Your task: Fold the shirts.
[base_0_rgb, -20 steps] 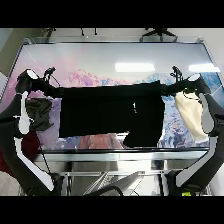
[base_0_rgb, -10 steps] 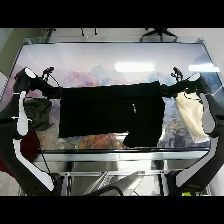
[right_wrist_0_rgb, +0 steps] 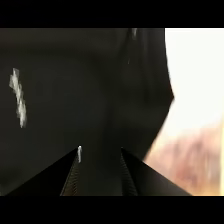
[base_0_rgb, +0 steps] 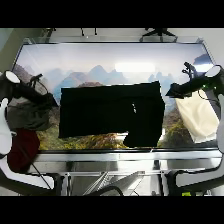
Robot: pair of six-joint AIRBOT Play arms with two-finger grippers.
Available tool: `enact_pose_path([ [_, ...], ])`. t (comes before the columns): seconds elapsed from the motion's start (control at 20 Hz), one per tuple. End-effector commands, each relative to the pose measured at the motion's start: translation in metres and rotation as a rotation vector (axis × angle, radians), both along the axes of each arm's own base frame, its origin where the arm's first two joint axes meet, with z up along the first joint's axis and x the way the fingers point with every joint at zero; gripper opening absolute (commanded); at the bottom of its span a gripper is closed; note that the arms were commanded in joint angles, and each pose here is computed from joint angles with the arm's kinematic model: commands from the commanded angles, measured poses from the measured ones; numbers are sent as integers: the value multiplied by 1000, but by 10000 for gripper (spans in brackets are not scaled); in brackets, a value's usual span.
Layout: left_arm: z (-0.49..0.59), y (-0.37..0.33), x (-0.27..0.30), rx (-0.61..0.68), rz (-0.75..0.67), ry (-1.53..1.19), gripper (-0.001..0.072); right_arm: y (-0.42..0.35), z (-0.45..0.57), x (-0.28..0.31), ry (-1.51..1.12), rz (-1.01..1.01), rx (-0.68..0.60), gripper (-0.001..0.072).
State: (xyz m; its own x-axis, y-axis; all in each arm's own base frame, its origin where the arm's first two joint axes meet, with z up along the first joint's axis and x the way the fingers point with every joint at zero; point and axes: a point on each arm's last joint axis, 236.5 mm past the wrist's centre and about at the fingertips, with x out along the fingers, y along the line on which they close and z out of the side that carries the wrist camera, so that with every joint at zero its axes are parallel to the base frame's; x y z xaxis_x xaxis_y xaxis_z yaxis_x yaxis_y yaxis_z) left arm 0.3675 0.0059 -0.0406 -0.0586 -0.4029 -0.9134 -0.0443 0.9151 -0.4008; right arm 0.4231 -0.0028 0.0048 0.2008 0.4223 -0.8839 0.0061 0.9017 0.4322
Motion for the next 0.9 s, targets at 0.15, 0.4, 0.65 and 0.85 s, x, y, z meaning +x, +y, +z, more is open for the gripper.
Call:
enact_pose_path([
  [0.15,-62,-14,-122,-7,80,94,426,0,-13,-127,105,-177,22,304],
  [0.4,-81,-25,-124,26,61,41,425,20,-72,-178,202,-262,65,576],
  [0.65,-74,-19,-92,63,63,-62,232,45,-94,-179,234,-213,166,576],
  [0.85,-73,-18,-88,69,70,-77,231,61,-108,-178,254,-165,152,576],
])
